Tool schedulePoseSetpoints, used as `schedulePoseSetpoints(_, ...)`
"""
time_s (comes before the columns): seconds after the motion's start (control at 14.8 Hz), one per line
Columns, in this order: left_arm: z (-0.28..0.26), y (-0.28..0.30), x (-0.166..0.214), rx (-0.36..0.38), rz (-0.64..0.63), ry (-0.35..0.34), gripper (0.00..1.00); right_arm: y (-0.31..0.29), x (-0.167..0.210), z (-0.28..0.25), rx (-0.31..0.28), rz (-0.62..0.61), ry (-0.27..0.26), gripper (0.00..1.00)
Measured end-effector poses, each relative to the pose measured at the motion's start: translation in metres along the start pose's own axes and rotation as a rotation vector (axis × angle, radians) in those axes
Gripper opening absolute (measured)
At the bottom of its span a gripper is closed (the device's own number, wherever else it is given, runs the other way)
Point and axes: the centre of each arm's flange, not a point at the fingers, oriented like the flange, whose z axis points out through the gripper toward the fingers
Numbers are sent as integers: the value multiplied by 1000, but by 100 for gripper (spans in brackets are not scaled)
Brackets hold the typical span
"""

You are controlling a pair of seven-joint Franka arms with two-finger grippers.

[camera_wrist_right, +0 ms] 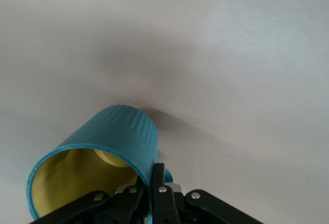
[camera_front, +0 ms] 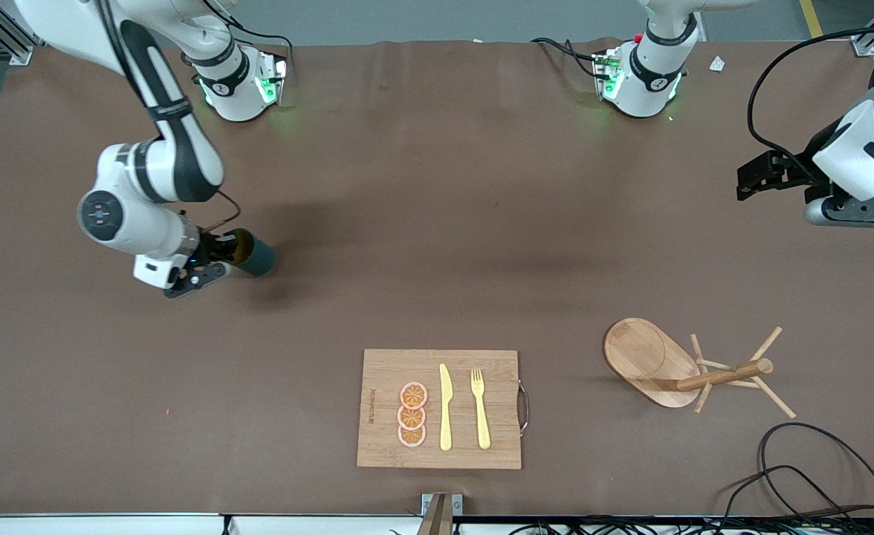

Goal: Pass cup and hang on rack
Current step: 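Carry the mug with the right gripper toward the table middle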

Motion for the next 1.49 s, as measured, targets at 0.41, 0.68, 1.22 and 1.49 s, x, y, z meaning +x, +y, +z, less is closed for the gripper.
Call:
schedulePoseSetpoints(0.41, 0, 0, 0, 0, 0, -2, 100, -151, 25, -8, -14, 223, 35, 4)
schedulePoseSetpoints(0.68, 0, 0, 0, 0, 1, -2, 100, -219, 40, 1, -4, 339, 43, 4)
schedulePoseSetpoints(1.22, 0, 0, 0, 0, 1, -2, 100, -329, 67, 31, -10, 467, 71, 4)
schedulePoseSetpoints(1.49, 0, 0, 0, 0, 1, -2, 100, -352, 67, 36, 1, 486, 90, 4)
